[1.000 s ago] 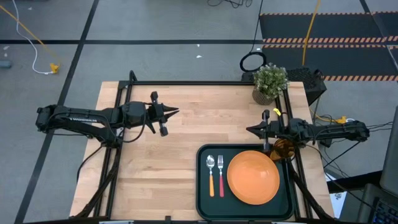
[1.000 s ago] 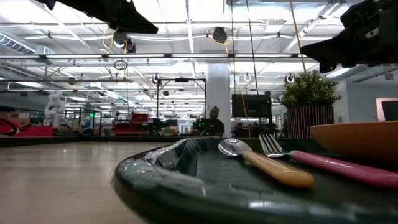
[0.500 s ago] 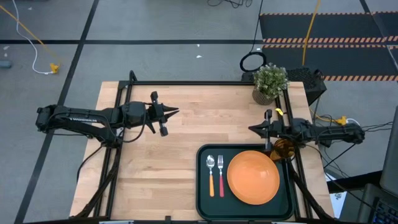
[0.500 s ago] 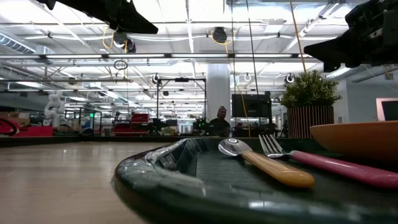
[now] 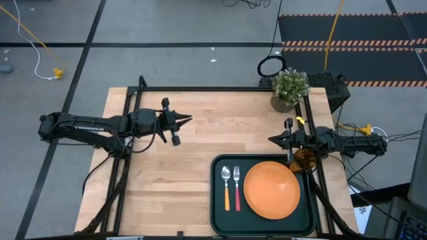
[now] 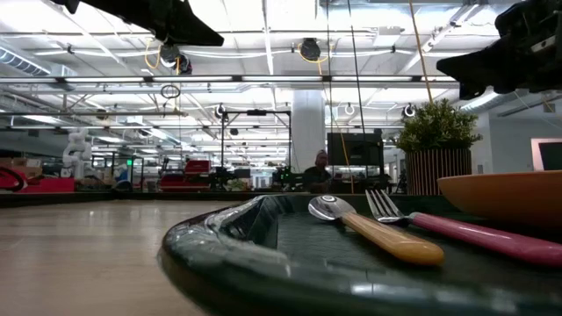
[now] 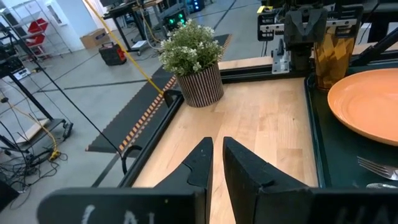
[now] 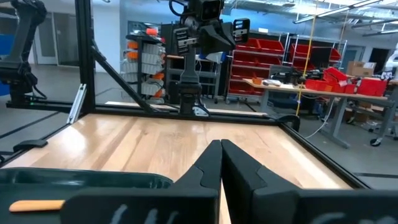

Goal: Pick and place plate/cup/fork/spoon on tray
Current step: Return to Home Position

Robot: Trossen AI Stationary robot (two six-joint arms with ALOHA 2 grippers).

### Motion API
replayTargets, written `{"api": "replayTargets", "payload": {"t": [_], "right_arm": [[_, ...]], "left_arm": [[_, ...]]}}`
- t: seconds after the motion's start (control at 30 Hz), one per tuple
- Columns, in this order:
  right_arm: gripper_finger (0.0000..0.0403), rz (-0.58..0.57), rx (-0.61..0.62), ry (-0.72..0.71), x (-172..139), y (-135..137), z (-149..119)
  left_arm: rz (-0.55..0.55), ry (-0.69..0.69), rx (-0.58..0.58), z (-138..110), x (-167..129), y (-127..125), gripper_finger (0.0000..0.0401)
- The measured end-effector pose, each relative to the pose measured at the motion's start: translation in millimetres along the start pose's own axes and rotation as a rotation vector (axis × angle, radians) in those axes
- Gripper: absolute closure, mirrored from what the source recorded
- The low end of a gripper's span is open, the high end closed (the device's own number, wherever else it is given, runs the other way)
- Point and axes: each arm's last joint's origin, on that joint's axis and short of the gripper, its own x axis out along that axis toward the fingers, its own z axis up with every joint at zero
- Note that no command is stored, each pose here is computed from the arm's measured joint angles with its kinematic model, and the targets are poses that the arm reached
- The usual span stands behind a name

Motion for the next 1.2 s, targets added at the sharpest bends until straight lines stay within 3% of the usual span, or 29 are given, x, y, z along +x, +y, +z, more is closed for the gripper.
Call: {"api": "replayTargets", "payload": {"t": [0.53,1.2], "right_arm": [[0.0403,-0.015,-0.006,0.094,-0.4,0.1,-9.0],[0.0403,-0.023,-0.003,0.051,0.1,-0.4,-4.8]], "left_arm": [[0.001,0.000,-0.006,0.1,0.0,0.1,0.0361],[0.009,0.001,-0.003,0.1,0.0,0.3,0.0361]]}}
